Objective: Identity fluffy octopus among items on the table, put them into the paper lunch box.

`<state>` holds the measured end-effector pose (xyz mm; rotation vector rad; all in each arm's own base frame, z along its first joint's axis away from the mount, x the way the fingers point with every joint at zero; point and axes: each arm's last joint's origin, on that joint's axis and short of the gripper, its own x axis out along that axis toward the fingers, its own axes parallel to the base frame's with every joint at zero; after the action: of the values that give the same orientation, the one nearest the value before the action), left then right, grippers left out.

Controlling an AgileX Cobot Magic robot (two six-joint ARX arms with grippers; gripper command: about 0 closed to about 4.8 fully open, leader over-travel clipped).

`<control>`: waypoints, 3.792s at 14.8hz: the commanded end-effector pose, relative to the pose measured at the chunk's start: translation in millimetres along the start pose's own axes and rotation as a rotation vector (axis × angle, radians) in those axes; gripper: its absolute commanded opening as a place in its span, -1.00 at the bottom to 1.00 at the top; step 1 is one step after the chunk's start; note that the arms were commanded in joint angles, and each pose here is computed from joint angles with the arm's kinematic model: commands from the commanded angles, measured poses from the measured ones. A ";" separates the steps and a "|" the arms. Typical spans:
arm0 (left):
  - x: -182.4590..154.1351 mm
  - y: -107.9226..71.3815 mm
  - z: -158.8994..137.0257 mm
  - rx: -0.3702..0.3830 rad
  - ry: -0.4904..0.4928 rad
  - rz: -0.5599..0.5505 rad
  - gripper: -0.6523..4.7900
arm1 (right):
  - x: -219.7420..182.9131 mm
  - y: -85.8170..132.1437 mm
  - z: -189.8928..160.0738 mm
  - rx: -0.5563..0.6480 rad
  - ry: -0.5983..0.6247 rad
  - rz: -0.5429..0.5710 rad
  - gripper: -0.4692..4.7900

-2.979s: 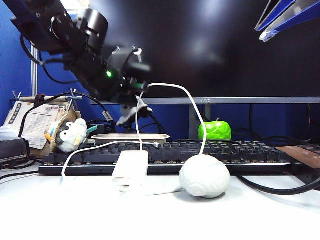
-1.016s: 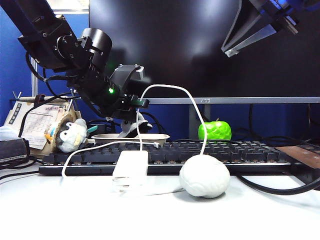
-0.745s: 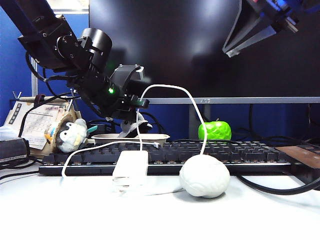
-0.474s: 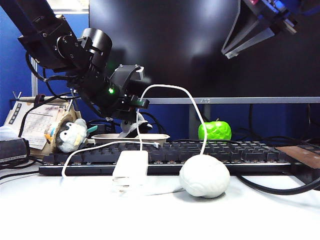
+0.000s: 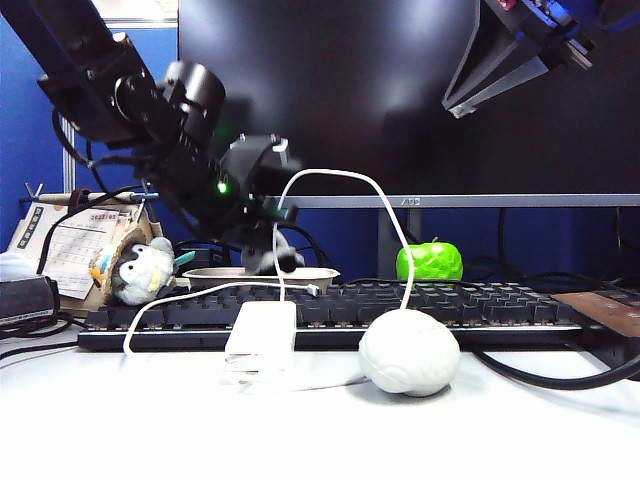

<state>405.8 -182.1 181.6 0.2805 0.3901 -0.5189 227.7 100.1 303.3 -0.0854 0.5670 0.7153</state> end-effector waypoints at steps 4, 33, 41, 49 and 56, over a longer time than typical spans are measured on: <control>1.8 0.6 -1.7 0.001 0.009 0.029 0.16 | -1.6 1.0 3.3 -0.008 -0.024 0.006 -0.56; -136.8 -17.1 48.5 -0.241 0.407 -0.173 -0.47 | -2.0 2.3 -2.3 0.065 0.033 0.035 -0.58; -231.7 -64.9 98.5 -0.119 0.168 -0.322 -0.57 | -45.0 17.3 -2.0 0.050 -0.015 0.033 -0.85; -357.1 -59.5 103.8 -0.080 -0.040 -0.368 -0.57 | -176.1 64.9 -26.1 -0.007 -0.394 0.024 -0.85; -430.8 -38.8 88.1 -0.103 -0.220 -0.237 -0.57 | -201.2 73.2 -54.4 0.021 -0.375 -0.063 -0.85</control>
<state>72.0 -67.8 437.3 0.0769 0.2456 -0.7591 33.0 21.6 368.8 0.0480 0.2181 0.6471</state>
